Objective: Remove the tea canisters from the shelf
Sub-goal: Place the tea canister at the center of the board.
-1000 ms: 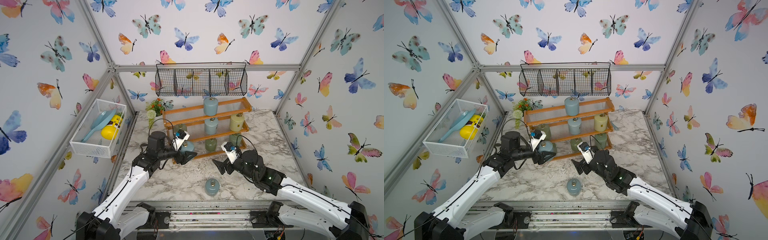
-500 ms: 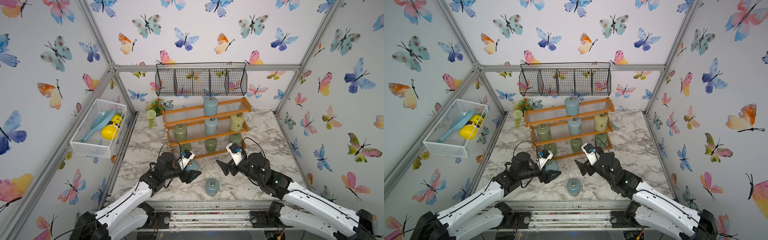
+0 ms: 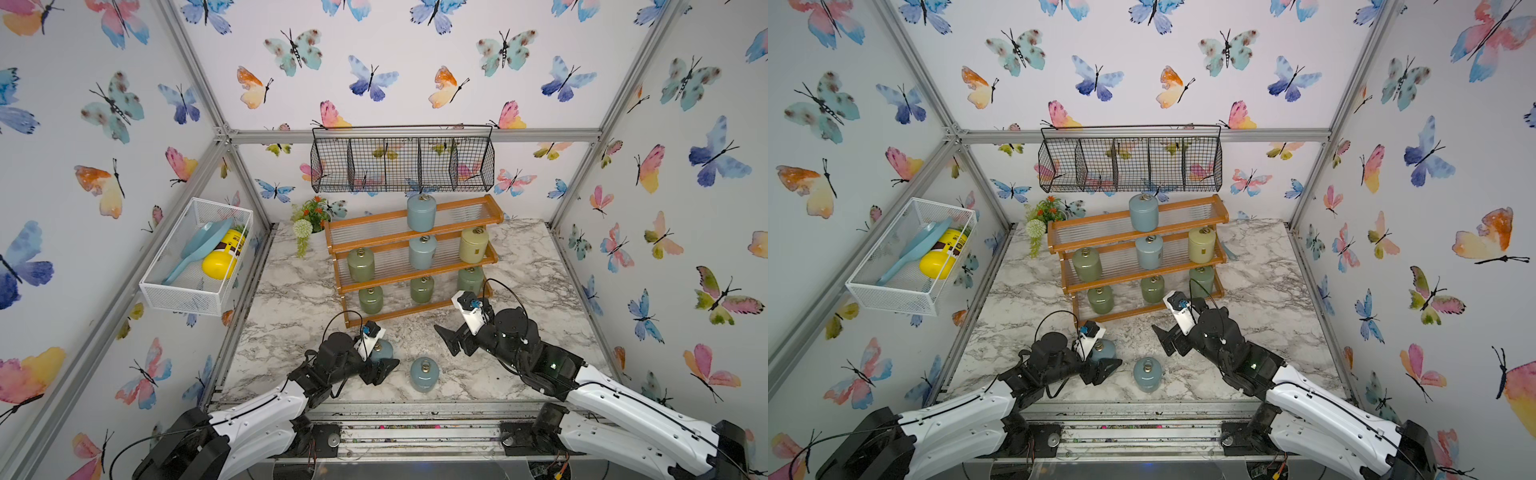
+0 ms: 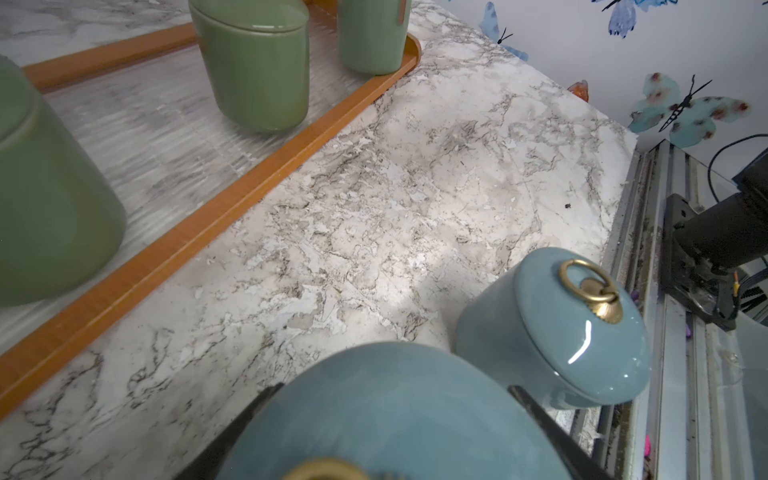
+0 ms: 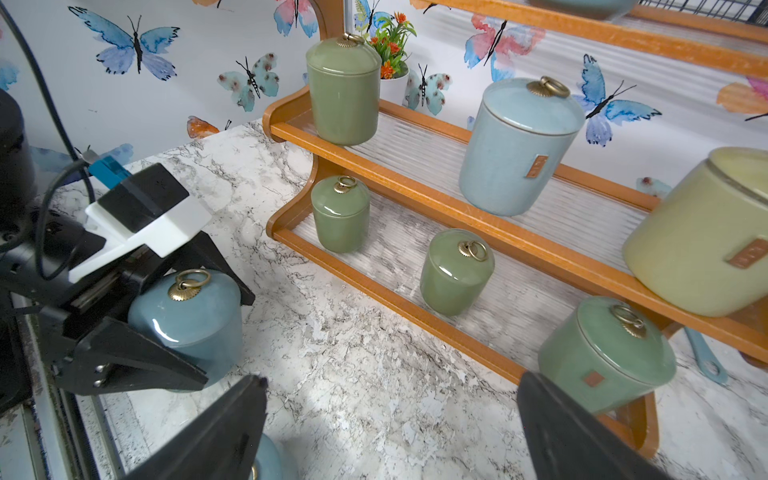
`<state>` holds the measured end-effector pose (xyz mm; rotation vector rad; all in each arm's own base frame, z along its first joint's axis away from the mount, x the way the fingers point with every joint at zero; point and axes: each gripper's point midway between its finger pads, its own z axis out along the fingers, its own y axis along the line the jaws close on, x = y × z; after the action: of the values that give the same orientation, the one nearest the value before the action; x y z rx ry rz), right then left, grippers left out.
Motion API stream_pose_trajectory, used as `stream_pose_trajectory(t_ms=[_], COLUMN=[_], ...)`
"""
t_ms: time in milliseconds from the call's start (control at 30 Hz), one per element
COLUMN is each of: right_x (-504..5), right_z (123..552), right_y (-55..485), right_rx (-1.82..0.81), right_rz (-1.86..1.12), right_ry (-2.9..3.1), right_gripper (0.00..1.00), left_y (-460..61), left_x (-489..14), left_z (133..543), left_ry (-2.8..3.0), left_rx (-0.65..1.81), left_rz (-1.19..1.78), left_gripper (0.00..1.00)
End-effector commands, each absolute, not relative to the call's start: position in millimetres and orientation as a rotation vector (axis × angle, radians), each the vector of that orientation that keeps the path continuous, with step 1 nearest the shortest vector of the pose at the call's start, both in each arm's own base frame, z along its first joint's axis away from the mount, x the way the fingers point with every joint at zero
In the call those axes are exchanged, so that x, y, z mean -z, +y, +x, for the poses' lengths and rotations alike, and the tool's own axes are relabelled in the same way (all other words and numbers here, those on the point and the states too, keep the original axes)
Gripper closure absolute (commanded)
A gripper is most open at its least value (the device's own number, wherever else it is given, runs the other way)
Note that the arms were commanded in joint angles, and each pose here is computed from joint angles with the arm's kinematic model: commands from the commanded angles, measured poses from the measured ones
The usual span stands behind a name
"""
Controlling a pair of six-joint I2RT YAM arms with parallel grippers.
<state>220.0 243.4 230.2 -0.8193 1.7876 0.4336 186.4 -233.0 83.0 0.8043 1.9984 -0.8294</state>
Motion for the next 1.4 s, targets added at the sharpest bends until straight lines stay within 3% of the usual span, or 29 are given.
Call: stream_pose_trajectory(t_ms=[0,600,1000,1367], right_x=[-225.7,-219.9,-219.8,-219.3], right_z=[221.3,222.3,222.4,222.1], right_y=[240.1,241.4,243.2,245.4], right_rx=[-0.412,-0.404,-0.407,-0.408], right_rz=[-0.822,-0.833,-0.841,-0.857], right_ry=[1.794,1.813,1.81,1.811], right_gripper=[0.0,0.0,0.0,0.0], left_y=[-246.1,-250.2,-249.6,-248.9], left_x=[-113.0,-75.0,-61.4,-53.3], left_z=[195.5,181.2,172.7,161.8], left_ry=[1.856,1.913,1.949,1.984], left_rx=[0.873,0.868,0.868,0.838], left_rz=[0.765,0.822,0.845,0.875], left_gripper=[0.31,0.27,0.16,0.11])
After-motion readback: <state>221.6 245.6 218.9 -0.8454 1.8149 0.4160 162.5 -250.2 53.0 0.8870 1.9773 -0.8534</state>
